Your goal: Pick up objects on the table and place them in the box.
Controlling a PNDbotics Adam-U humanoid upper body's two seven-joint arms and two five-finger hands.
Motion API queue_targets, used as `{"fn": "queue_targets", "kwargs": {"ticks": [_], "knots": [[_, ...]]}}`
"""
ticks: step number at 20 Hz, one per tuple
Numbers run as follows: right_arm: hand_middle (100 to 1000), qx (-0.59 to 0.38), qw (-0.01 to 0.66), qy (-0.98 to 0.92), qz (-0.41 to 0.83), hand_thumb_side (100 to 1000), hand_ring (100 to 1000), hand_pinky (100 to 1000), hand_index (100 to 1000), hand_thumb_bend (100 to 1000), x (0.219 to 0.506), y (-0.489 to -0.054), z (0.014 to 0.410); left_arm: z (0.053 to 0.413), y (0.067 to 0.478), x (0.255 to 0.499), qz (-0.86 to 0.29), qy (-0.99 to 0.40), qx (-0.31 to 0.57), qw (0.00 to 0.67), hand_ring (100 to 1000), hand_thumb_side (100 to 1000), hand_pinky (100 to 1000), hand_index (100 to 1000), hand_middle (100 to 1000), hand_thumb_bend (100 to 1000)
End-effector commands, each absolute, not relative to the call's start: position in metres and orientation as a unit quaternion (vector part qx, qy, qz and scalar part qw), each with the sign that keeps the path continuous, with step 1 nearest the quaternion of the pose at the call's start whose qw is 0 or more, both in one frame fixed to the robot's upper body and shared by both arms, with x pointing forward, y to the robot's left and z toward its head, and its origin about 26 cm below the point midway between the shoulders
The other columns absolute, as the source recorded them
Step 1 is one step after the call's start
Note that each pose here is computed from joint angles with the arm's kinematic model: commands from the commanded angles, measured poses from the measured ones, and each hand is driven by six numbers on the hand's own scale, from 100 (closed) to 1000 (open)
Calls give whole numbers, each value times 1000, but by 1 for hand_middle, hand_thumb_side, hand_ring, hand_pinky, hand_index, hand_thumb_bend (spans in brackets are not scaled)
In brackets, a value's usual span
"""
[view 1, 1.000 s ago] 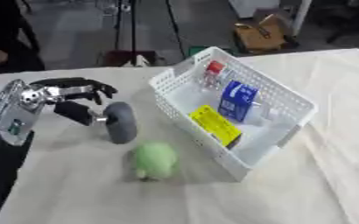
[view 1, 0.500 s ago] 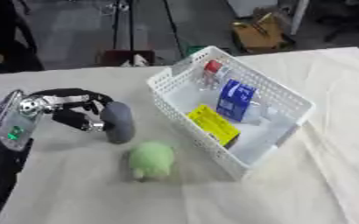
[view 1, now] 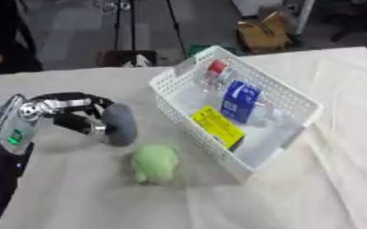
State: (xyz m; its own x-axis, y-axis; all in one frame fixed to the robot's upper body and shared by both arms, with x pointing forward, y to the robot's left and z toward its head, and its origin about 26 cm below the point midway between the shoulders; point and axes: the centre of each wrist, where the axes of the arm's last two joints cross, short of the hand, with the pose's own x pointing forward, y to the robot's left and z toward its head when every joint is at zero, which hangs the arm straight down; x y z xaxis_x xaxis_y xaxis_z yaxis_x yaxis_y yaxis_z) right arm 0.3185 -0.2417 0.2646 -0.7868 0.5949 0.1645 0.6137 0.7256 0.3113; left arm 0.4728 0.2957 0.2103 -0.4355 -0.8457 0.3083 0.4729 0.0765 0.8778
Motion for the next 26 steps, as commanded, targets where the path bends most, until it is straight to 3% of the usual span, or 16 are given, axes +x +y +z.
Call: {"fn": "queue_targets", "kwargs": {"ticks": [1, 10, 26], "knots": [[580, -322, 8, -930, -179, 947, 715, 788, 796, 100, 315, -244, 274, 226, 298, 474, -678, -534, 168, 477, 800, 747, 893, 998, 875, 490], [578, -321, 7, -930, -179, 945, 715, 787, 796, 100, 315, -244, 275, 223, 299, 476, -675, -541, 154, 478, 802, 775, 904, 1000, 877, 526], [577, -317, 6, -931, -181, 943, 715, 786, 795, 100, 315, -244, 278, 219, 298, 479, -677, -535, 151, 482, 799, 773, 902, 999, 871, 498]]}}
